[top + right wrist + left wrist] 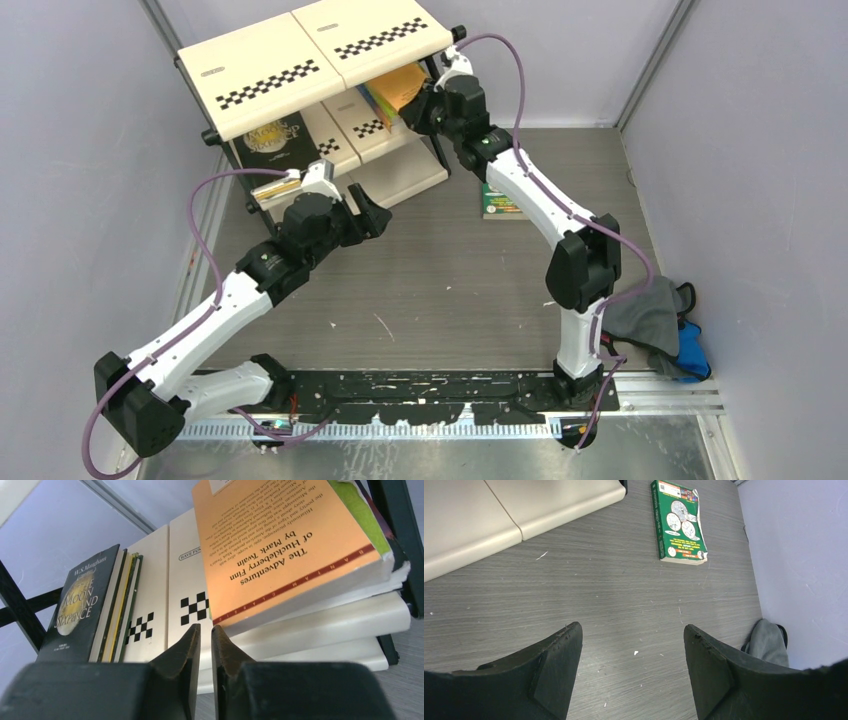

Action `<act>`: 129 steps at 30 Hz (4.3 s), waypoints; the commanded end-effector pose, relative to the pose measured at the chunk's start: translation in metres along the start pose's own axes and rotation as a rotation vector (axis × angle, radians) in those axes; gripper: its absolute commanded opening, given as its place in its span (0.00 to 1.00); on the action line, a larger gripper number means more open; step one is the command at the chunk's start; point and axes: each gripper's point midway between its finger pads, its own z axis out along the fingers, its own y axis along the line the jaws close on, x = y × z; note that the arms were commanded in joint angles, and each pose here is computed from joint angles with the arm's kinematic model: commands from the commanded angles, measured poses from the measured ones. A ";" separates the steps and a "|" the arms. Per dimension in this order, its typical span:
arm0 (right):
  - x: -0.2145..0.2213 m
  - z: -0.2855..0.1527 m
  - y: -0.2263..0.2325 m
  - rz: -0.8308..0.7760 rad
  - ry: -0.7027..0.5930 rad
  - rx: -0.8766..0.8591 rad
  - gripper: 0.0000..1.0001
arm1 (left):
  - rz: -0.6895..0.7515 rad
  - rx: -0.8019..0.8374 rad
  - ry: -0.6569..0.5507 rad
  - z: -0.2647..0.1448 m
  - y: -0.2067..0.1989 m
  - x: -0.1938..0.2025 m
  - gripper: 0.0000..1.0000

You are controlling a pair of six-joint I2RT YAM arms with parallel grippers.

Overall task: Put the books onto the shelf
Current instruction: Place the book on the shelf.

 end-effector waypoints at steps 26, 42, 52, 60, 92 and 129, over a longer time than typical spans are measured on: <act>-0.042 -0.018 0.008 0.042 -0.217 -0.010 0.01 | 0.067 0.019 -0.063 -0.009 -0.010 -0.025 0.73; -0.023 -0.009 -0.005 0.060 -0.191 -0.001 0.01 | 0.078 0.006 -0.046 -0.003 -0.007 -0.020 0.73; -0.018 -0.008 -0.008 0.060 -0.180 0.002 0.01 | 0.075 0.005 -0.041 -0.001 -0.005 -0.018 0.73; -0.013 -0.002 -0.010 0.072 -0.170 0.001 0.01 | 0.080 -0.001 -0.035 0.000 -0.003 -0.015 0.73; -0.014 -0.009 0.002 0.060 -0.156 -0.017 0.01 | 0.094 0.007 -0.039 0.001 -0.003 -0.014 0.73; -0.023 0.001 0.024 0.022 -0.145 -0.048 0.01 | 0.093 -0.003 -0.046 0.004 0.000 -0.014 0.73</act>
